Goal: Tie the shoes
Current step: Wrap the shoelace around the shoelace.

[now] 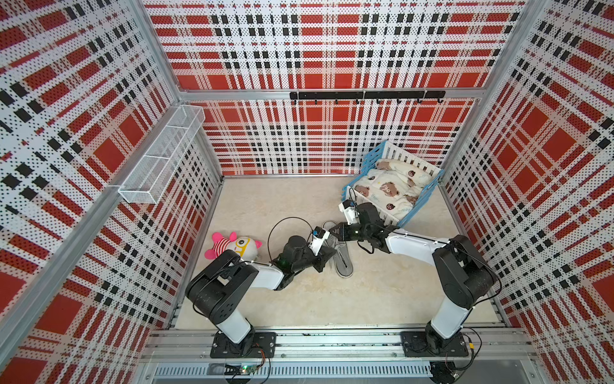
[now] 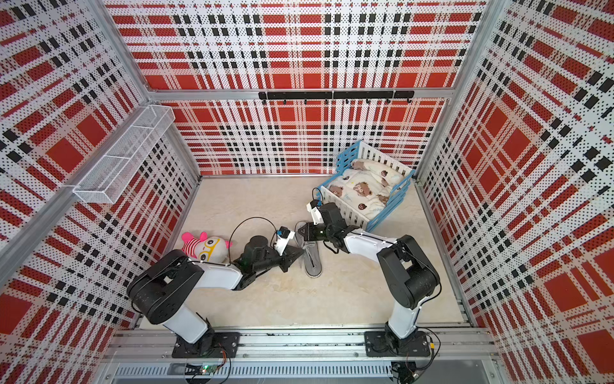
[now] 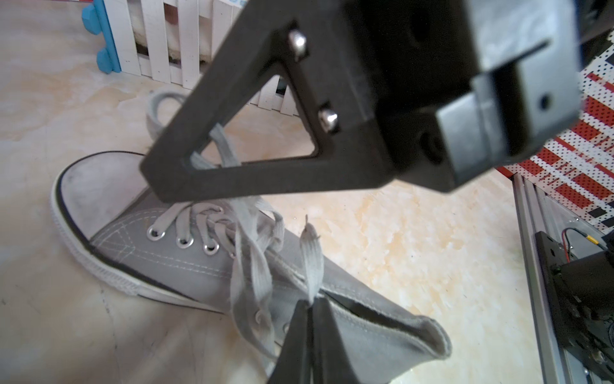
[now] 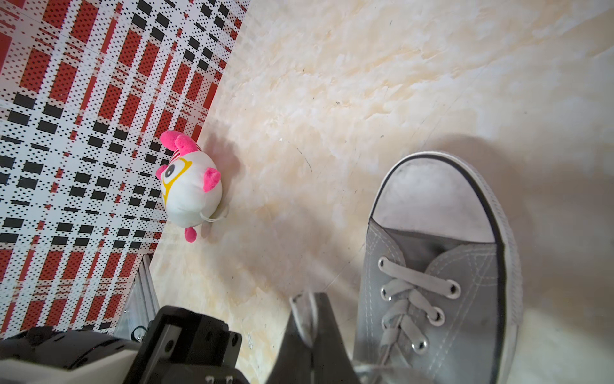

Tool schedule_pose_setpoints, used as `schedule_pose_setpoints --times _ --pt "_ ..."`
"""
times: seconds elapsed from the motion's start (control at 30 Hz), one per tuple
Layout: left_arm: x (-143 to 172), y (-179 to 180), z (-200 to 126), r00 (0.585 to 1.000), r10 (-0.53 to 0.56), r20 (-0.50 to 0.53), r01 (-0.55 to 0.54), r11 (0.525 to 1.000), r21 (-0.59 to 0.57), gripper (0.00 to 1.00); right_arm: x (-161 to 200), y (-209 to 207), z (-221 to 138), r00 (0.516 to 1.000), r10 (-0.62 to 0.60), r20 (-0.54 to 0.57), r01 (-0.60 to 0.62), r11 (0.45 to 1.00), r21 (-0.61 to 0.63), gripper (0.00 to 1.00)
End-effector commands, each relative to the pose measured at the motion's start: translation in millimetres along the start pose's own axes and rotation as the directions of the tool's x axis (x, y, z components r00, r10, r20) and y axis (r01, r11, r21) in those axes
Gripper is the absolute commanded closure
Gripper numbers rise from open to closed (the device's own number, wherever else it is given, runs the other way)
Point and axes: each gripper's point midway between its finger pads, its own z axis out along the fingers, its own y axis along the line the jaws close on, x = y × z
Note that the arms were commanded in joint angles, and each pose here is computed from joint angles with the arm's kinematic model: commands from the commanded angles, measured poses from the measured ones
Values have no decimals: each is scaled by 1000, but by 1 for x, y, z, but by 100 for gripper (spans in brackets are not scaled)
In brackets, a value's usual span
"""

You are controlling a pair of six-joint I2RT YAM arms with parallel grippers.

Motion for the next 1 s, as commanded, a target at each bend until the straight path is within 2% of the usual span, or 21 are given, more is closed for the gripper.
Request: schedule_pose_setpoints --times 0.0,0.2,0.53,0.97 --pt "-5 -11 -7 999 31 11 -32 999 16 95 -13 6 -3 1000 -20 16 20 1000 -3 100" --pt "-26 -38 -12 995 82 63 -87 992 96 96 -10 7 2 1000 -15 -28 14 1000 -11 100" --pt "-43 -54 18 990 124 70 -134 978 157 97 -2 4 12 993 -20 -116 18 1000 -17 100" --pt "-30 -65 43 982 190 2 -186 960 211 97 -3 7 14 991 -13 -131 8 999 -36 100"
